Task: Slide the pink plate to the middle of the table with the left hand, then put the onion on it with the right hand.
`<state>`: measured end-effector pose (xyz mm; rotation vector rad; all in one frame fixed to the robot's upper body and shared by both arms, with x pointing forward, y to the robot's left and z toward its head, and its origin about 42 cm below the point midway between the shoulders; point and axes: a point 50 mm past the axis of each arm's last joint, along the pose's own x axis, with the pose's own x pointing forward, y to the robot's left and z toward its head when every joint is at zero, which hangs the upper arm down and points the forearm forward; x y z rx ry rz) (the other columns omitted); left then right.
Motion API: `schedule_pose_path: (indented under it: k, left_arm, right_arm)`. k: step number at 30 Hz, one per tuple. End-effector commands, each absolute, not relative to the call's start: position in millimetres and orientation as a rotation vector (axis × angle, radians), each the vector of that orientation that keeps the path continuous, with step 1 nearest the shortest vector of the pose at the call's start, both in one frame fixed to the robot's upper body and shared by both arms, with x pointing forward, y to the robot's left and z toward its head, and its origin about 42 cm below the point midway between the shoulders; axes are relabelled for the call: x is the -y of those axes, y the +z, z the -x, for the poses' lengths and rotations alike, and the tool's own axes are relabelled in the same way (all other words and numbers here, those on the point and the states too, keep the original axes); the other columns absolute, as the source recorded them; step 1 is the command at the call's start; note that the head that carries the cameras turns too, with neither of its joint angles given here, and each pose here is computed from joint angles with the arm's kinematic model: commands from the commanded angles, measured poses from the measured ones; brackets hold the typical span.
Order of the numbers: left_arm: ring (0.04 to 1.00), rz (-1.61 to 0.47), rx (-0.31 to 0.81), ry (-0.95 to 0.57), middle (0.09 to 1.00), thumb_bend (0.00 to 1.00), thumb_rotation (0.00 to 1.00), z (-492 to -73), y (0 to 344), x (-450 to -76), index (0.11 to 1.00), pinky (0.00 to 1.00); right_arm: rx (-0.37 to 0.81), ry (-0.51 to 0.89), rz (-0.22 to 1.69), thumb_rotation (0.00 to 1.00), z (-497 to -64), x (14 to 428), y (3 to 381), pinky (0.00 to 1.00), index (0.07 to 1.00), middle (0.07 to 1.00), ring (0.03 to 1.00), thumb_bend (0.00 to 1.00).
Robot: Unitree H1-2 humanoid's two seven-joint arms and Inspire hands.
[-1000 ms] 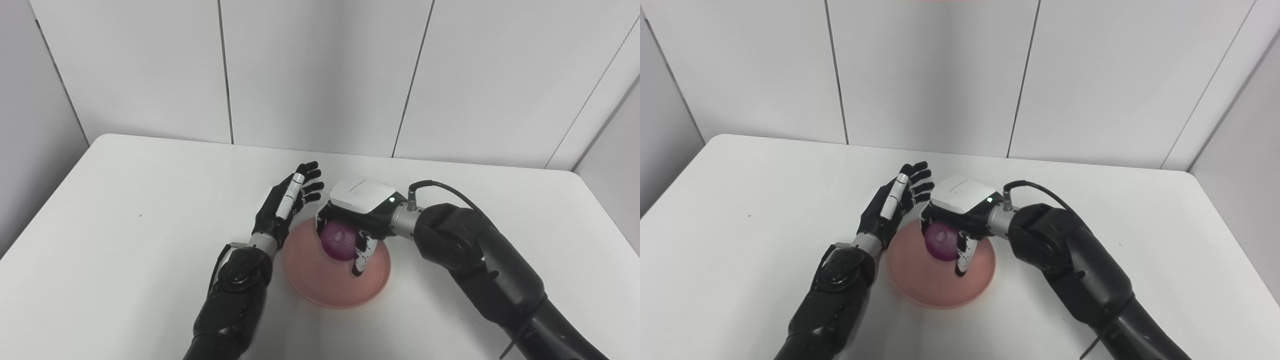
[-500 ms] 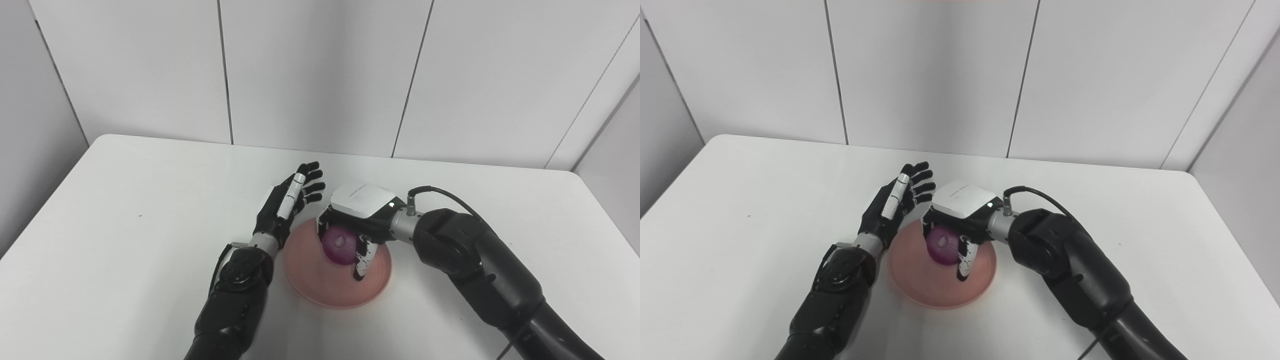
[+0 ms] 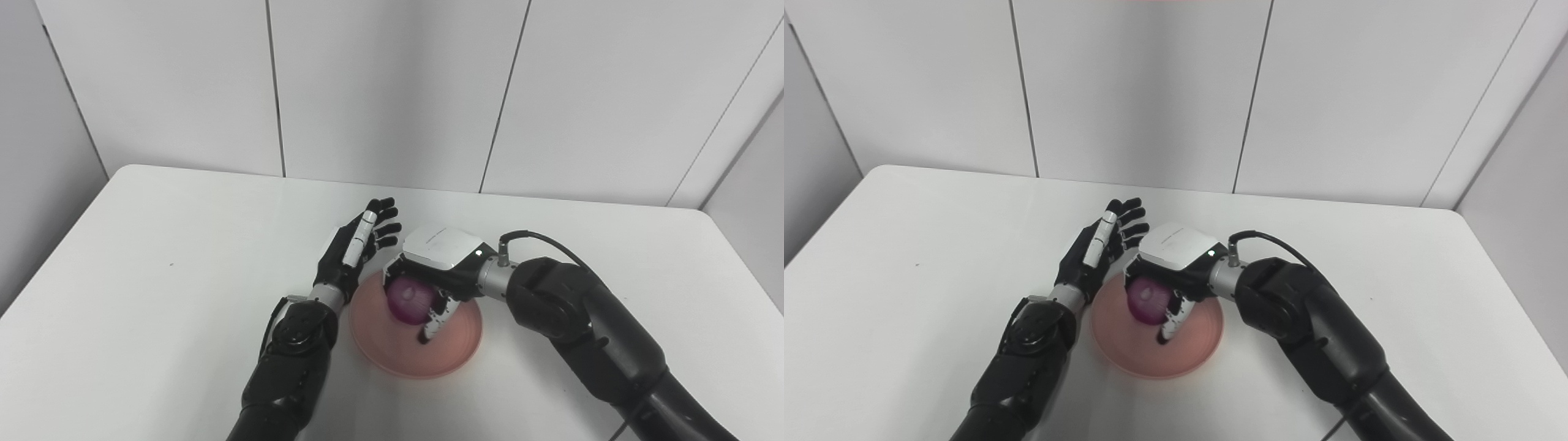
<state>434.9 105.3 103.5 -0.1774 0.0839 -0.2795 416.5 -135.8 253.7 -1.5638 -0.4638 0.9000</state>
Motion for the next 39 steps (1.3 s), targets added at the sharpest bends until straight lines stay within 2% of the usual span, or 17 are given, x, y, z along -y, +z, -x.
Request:
schedule_pose_path:
  k: [1,3,8,14,19,22,23,24,27,29,30,34,37,39]
  left_arm:
    - [0.813,0.180,-0.390,-0.246,0.878,0.66,0.88,-388.6,27.0,-112.1,0.812,0.80]
    - [0.814,0.178,-0.390,-0.248,0.880,0.66,0.89,-389.0,27.3,-112.3,0.813,0.80]
    - [0.807,0.172,-0.389,-0.250,0.875,0.66,0.89,-389.8,28.0,-112.3,0.811,0.78]
    - [0.803,0.167,-0.386,-0.249,0.868,0.65,0.90,-390.5,28.7,-114.1,0.810,0.77]
    - [0.803,0.167,-0.387,-0.250,0.868,0.66,0.89,-390.6,28.2,-116.0,0.812,0.78]
    - [0.809,0.170,-0.391,-0.247,0.872,0.66,0.88,-390.4,28.5,-115.7,0.809,0.78]
    - [0.809,0.165,-0.393,-0.246,0.873,0.66,0.88,-390.2,28.6,-115.7,0.808,0.79]
    - [0.809,0.161,-0.394,-0.247,0.868,0.66,0.89,-390.1,28.7,-115.7,0.816,0.79]
    - [0.808,0.158,-0.390,-0.249,0.866,0.65,0.90,-389.7,27.9,-116.4,0.814,0.78]
    - [0.812,0.162,-0.392,-0.248,0.869,0.65,0.90,-389.6,27.7,-117.0,0.813,0.79]
    - [0.814,0.163,-0.392,-0.247,0.871,0.65,0.90,-389.7,27.7,-117.6,0.815,0.79]
    - [0.815,0.161,-0.392,-0.244,0.872,0.65,0.90,-390.4,27.4,-119.5,0.818,0.78]
    - [0.808,0.162,-0.393,-0.239,0.866,0.65,0.90,-390.6,27.4,-119.8,0.812,0.77]
    - [0.807,0.165,-0.396,-0.235,0.862,0.65,0.89,-390.6,27.7,-119.7,0.810,0.77]
  right_arm:
    - [0.571,0.863,1.543,0.41,-419.4,133.2,274.7,0.58,0.683,0.711,0.669,0.93]
    - [0.577,0.861,1.542,0.42,-419.9,133.8,275.4,0.61,0.694,0.736,0.702,0.97]
    - [0.586,0.862,1.555,0.45,-421.0,134.3,280.1,0.62,0.702,0.750,0.716,1.00]
    - [0.580,0.859,1.550,0.51,-421.7,135.8,286.4,0.64,0.711,0.751,0.725,1.00]
    - [0.595,0.858,1.514,0.50,-422.7,138.9,294.1,0.62,0.708,0.732,0.705,1.00]
    - [0.596,0.851,1.453,0.53,-424.1,143.4,297.7,0.57,0.696,0.712,0.673,1.00]
    - [0.576,0.843,1.391,0.54,-424.2,146.4,300.2,0.56,0.696,0.711,0.671,1.00]
    - [0.561,0.838,1.348,0.62,-424.2,148.6,301.8,0.56,0.705,0.717,0.675,0.99]
    - [0.518,0.831,1.109,0.72,-424.5,158.0,306.5,0.60,0.716,0.731,0.698,0.98]
    - [0.507,0.832,1.008,0.75,-424.8,162.7,307.5,0.61,0.716,0.726,0.696,0.98]
    - [0.494,0.817,0.951,0.80,-425.5,166.9,308.3,0.60,0.717,0.708,0.668,0.99]
    - [0.442,0.729,0.781,0.86,-429.5,181.1,308.0,0.55,0.714,0.679,0.628,1.00]
    - [0.436,0.648,0.690,0.98,-433.6,192.7,304.9,0.52,0.698,0.644,0.600,1.00]
    - [0.426,0.597,0.605,1.00,-435.7,200.3,302.7,0.51,0.693,0.648,0.597,1.00]
